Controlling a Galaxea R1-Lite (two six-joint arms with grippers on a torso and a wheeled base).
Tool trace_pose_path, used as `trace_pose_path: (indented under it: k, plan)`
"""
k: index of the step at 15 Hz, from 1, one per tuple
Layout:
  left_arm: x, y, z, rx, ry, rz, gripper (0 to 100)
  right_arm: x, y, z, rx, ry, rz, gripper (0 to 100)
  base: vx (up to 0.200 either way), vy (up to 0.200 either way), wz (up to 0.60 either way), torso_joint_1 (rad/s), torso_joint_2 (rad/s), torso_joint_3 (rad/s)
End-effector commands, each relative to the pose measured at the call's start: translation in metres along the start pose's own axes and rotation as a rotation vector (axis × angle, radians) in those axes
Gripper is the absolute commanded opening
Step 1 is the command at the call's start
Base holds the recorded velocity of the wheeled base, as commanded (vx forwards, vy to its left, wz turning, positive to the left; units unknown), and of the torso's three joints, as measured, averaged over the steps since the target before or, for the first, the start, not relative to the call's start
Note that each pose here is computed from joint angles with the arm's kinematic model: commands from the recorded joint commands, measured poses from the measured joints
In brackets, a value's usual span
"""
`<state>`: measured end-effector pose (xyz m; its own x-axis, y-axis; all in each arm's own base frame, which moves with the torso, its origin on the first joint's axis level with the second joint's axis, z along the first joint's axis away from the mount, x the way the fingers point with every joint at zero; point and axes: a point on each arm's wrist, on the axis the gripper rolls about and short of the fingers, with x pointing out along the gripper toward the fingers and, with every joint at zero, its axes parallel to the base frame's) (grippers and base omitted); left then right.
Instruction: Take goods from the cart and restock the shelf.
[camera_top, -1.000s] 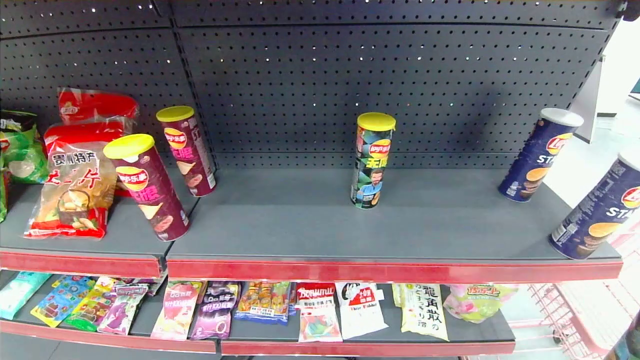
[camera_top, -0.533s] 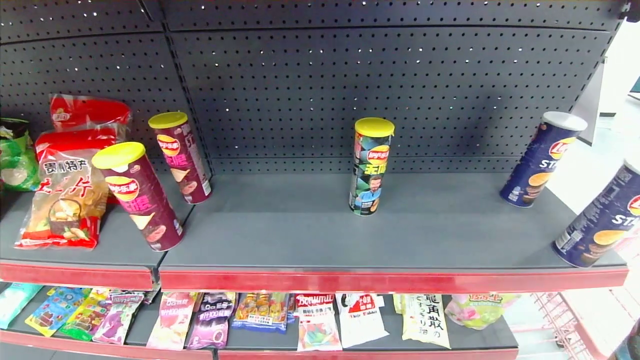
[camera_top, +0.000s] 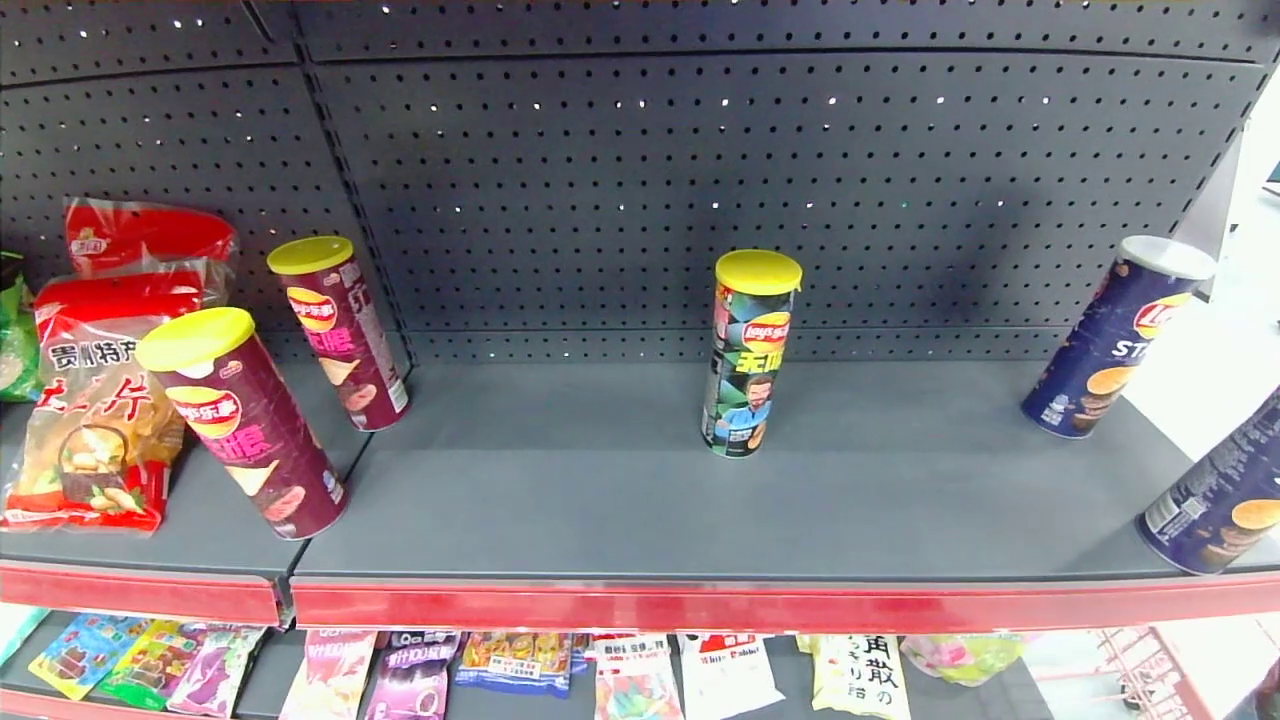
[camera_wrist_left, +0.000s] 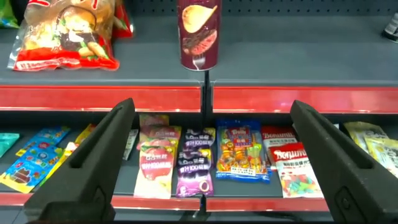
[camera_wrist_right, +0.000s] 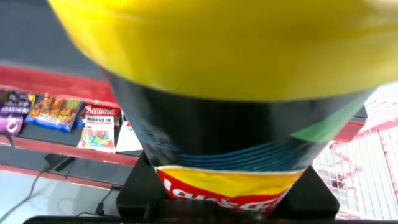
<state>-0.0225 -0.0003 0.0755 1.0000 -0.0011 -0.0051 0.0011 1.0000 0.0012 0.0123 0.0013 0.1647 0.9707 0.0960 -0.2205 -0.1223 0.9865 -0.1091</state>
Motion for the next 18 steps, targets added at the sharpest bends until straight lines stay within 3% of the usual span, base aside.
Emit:
trace_pose_path:
  k: [1,3,8,9,10,11,12,13,14,16,18]
  plan:
    - [0.002,0.0,0.001,0.0,0.027,-0.001,100,-0.013,0.002,-0.013,-0.021,-0.069,-0.003,0,0.0,0.0,0.0,0.0,0.0,0.0]
    - [0.003,0.0,0.002,0.032,0.043,-0.052,100,-0.021,0.005,-0.034,-0.024,-0.123,0.029,0,0.0,0.0,0.0,0.0,0.0,0.0]
    - [0.002,-0.001,0.008,0.029,0.019,-0.104,100,-0.022,0.008,-0.05,-0.02,-0.131,0.052,0,0.0,0.0,0.0,0.0,0.0,0.0]
    - [0.007,-0.002,0.058,-0.029,0.009,-0.146,100,-0.021,0.008,-0.051,-0.021,-0.126,0.071,0,0.0,0.0,0.0,0.0,0.0,0.0]
    - [0.027,-0.003,0.108,-0.116,0.041,-0.17,100,-0.02,0.009,-0.053,-0.021,-0.12,0.084,0,0.0,0.0,0.0,0.0,0.0,0.0]
    - [0.039,-0.004,0.139,-0.133,0.032,-0.218,100,-0.018,0.009,-0.057,-0.02,-0.107,0.093,0,0.0,0.0,0.0,0.0,0.0,0.0]
    - [0.05,-0.007,0.148,-0.112,0.058,-0.289,100,-0.018,0.009,-0.058,-0.02,-0.102,0.094,0,0.0,0.0,0.0,0.0,0.0,0.0]
    - [0.059,-0.009,0.15,-0.068,0.078,-0.357,100,-0.018,0.009,-0.058,-0.02,-0.101,0.094,0,0.0,0.0,0.0,0.0,0.0,0.0]
    - [0.086,-0.017,0.15,0.017,0.121,-0.505,100,-0.018,0.009,-0.058,-0.02,-0.102,0.091,0,0.0,0.0,0.0,0.0,0.0,0.0]
    - [0.129,-0.032,0.152,0.021,0.144,-0.663,100,-0.018,0.009,-0.057,-0.019,-0.1,0.09,0,0.0,0.0,0.0,0.0,0.0,0.0]
    - [0.171,-0.06,0.149,0.028,0.138,-0.798,100,-0.017,0.009,-0.055,-0.017,-0.096,0.089,0,0.0,0.0,0.0,0.0,0.0,0.0]
